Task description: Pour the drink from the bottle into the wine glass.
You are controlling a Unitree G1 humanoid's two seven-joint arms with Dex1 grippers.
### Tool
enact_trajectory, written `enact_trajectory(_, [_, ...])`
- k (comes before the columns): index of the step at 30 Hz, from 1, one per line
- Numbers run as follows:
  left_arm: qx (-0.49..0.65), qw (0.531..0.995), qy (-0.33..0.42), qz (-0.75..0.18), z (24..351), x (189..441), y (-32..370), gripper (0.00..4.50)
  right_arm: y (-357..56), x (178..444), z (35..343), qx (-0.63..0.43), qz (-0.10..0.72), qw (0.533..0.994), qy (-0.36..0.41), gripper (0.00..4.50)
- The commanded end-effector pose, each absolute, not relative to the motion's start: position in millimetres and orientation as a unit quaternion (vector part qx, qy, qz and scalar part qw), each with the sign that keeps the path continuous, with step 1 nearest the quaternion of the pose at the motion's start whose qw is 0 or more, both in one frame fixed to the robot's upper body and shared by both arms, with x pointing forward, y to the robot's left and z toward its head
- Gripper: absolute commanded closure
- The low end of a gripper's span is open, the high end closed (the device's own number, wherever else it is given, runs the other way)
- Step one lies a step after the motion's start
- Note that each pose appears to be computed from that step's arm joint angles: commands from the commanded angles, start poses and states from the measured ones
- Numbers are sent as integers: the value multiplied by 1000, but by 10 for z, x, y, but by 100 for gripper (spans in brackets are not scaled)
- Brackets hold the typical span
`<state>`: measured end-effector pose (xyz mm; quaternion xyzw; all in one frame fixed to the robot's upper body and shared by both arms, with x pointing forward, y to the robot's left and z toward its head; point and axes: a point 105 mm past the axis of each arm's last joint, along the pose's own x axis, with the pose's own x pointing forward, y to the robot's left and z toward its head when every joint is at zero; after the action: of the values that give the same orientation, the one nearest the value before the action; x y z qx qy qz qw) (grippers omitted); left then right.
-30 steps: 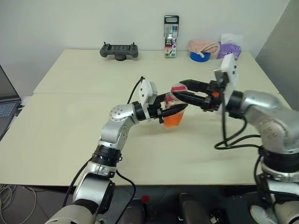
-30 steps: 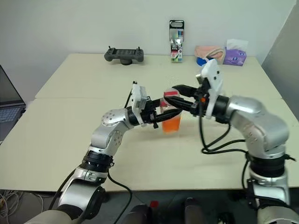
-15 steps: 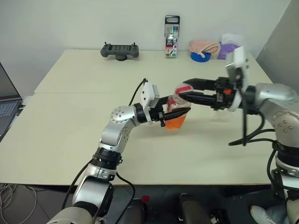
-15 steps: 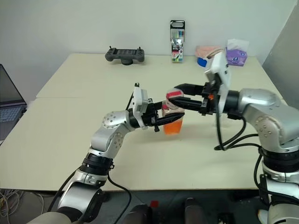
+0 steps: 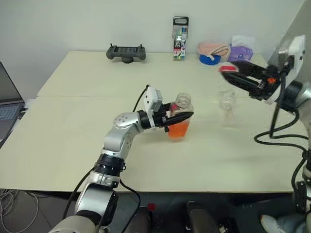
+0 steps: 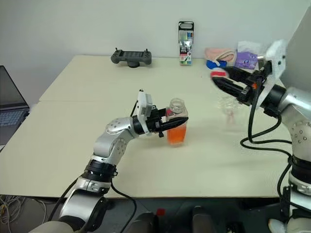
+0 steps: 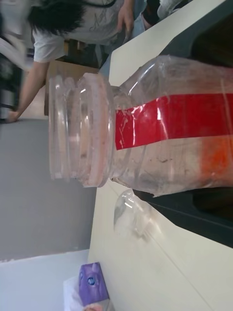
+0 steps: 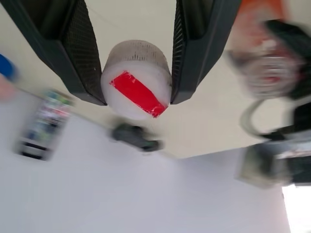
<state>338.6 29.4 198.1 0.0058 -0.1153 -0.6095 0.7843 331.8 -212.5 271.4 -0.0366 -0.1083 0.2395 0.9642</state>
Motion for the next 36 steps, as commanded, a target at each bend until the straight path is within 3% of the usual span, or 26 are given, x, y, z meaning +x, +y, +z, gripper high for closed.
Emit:
enact_trajectory(1, [10,770,-160,-617,2233,3315,262,263,-2773,3223,2344,-25,7,996,-91,278])
enact_trajectory(3, [7,767,-160,-621,2233,3304,224,263,-2917,3138,1968,-29,-57,997,-38,278])
enact_trajectory(6, [4,765,-158,-624,2223,3301,185,263,-2904,3088,1538,-30,-76,996,25,278])
enact_trajectory(11, [5,765,-157,-625,2223,3321,177,263,-2927,3117,1270,-26,-84,994,59,278])
enact_trajectory(12, [7,767,-156,-623,2223,3334,185,263,-2929,3123,1232,-27,-82,994,67,204])
enact_trajectory(18, [11,793,-159,-588,2234,3479,286,263,-2918,3133,1088,-38,-69,991,107,2])
enact_trajectory(24, [6,826,-168,-537,2268,3665,455,263,-2773,3149,1343,-81,-27,993,82,0])
enact_trajectory(29, [11,857,-174,-485,2304,3814,680,263,-2481,3225,1806,-112,37,992,39,0])
enact_trajectory(31, [19,876,-177,-447,2325,3898,843,263,-2199,3237,1986,-134,110,984,31,0])
enact_trajectory(32, [23,892,-178,-415,2339,3967,975,263,-1911,3205,2091,-134,187,973,19,0])
enact_trajectory(33, [23,908,-181,-378,2362,4035,1119,263,-1590,3130,2179,-130,272,953,7,0])
enact_trajectory(36, [29,936,-186,-296,2412,4166,1426,263,-1021,2900,2267,-113,428,897,-5,0])
